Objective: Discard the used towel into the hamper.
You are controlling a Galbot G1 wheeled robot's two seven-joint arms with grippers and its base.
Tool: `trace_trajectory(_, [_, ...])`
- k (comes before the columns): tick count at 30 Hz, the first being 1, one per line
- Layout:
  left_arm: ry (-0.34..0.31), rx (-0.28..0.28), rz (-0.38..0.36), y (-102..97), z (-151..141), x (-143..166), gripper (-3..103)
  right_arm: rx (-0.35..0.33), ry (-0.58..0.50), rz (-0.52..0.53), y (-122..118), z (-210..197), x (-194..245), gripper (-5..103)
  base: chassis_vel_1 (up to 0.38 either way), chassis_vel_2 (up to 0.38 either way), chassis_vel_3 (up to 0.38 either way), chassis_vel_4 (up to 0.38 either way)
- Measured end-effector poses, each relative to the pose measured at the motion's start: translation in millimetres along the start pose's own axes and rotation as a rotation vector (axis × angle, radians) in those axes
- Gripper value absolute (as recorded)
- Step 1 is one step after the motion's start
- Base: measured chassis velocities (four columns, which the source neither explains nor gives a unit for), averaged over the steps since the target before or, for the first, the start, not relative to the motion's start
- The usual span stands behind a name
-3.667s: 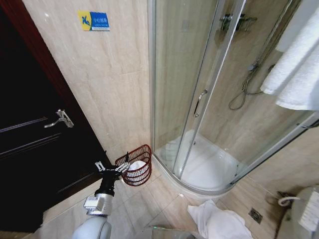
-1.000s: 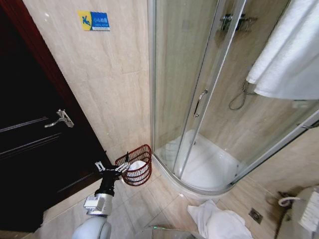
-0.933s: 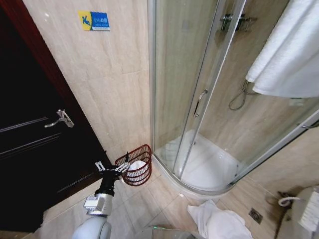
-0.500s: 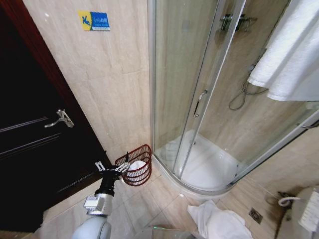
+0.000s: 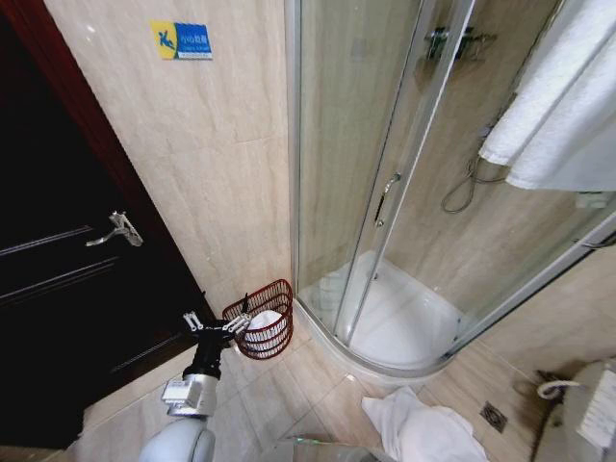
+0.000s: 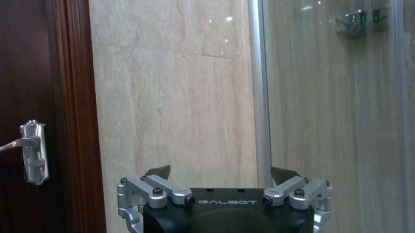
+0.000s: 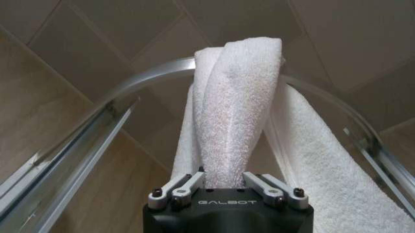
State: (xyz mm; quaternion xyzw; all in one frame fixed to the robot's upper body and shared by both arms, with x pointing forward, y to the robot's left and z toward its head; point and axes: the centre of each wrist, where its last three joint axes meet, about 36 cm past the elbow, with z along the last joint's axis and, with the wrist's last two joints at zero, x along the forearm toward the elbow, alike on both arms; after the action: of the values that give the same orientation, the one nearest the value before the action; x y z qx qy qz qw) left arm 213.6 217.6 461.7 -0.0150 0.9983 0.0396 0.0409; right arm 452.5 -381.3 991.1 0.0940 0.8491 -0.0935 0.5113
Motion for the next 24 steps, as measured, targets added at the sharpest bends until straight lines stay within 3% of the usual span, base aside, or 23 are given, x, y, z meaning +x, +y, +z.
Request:
trace_trajectory(9, [0.000, 0.000, 0.000, 0.0, 0, 0, 100, 0.006, 0.000, -0.025, 1, 2, 14, 13, 0.000, 0.000, 0.000, 0.000])
trace_trajectory(24, [0.000, 0.000, 0.000, 0.0, 0, 0, 100, 0.063, 0.019, -0.069, -25, 17, 89, 13, 0.000, 0.000, 0.000, 0.000])
